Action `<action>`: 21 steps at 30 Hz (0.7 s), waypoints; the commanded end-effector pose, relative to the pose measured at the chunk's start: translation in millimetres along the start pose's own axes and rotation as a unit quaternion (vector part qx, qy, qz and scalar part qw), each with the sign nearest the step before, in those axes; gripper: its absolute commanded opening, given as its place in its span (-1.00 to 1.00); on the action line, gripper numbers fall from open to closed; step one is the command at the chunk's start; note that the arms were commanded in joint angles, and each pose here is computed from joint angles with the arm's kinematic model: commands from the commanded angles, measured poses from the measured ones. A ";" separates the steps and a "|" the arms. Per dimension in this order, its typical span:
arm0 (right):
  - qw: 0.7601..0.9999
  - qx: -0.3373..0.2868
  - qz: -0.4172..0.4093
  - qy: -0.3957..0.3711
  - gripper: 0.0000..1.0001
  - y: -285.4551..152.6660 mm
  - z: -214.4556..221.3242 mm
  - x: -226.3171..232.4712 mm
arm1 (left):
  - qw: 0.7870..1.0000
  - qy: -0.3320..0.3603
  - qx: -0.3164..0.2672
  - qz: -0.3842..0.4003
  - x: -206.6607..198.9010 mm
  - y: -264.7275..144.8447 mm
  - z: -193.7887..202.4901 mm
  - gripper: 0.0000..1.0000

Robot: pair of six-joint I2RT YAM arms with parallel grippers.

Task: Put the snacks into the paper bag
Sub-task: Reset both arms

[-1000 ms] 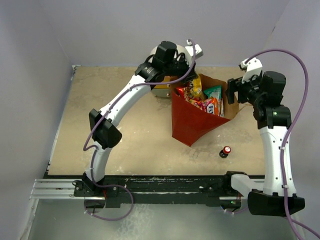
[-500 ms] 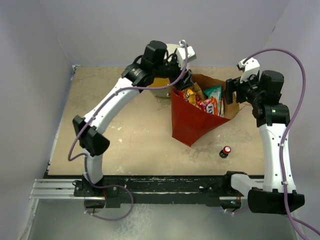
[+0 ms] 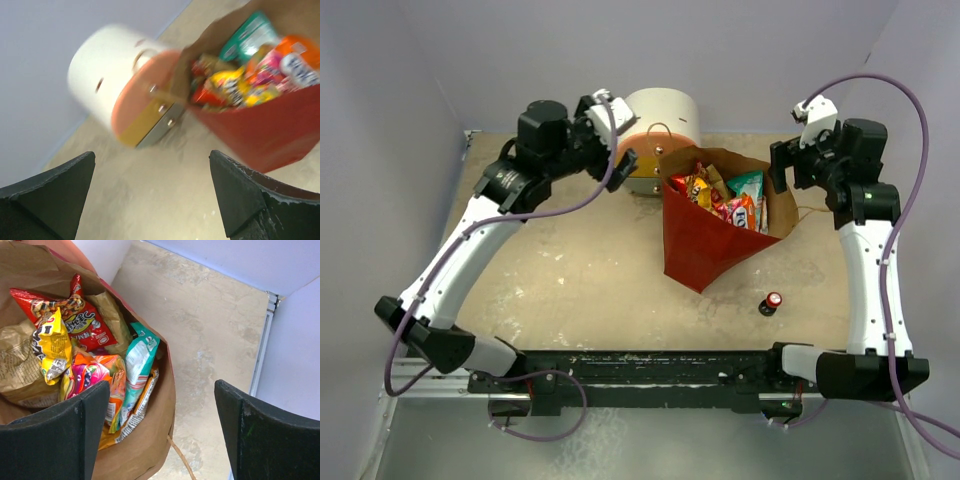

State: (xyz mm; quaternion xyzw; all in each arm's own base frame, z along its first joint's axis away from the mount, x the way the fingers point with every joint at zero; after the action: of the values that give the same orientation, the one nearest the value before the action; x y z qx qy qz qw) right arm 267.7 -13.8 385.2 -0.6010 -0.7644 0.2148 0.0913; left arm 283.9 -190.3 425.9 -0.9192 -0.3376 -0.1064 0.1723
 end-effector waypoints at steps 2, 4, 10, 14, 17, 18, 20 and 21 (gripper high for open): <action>1.000 0.001 0.011 -0.012 1.00 -6.2 -4.4 -3.1 | 0.989 -0.029 0.040 -0.141 29.5 -53.2 33.0 0.98; 1.000 -0.008 0.020 -0.004 1.00 -4.9 -5.7 -3.8 | 0.979 -0.030 0.039 -0.198 29.4 -76.5 35.7 0.98; 0.997 -0.044 0.060 0.034 0.99 -14.8 -17.2 -5.5 | 0.941 -0.044 0.031 -0.334 29.8 -131.5 44.6 0.98; 0.990 -0.087 0.097 0.047 1.00 -23.7 -21.3 -7.3 | 0.927 -0.047 0.029 -0.371 29.5 -146.1 52.1 0.98; 0.987 -0.116 0.103 0.047 0.99 -23.4 -23.8 -7.8 | 0.917 -0.061 0.021 -0.394 32.9 -142.7 58.0 0.98; 0.986 -0.123 0.104 0.047 0.99 -22.5 -25.0 -8.3 | 0.914 -0.065 0.016 -0.401 35.0 -140.2 59.0 0.98; 0.983 -0.143 0.105 0.041 1.00 -20.7 -29.1 -9.5 | 0.909 -0.064 0.002 -0.411 39.2 -133.8 60.6 0.98; 0.982 -0.151 0.104 0.037 0.99 -19.2 -30.2 -10.0 | 0.907 -0.067 -0.007 -0.416 41.2 -130.8 60.2 0.98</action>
State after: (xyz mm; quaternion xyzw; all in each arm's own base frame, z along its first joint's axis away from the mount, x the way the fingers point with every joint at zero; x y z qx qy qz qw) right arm 255.8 -18.5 404.5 -0.6752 -0.7224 0.1381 0.0569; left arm 212.5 -47.7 418.4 -0.7298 -0.6623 -0.1135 0.1263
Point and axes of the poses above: each gripper's point midway between its finger pads, its own y axis out along the fingers, its own x axis along the line the jaws close on, z = x × y, the point moved 10 cm from there along -y, back along the fingers, and after that the axes turned 4 degrees about y, right-handed, at the moved point
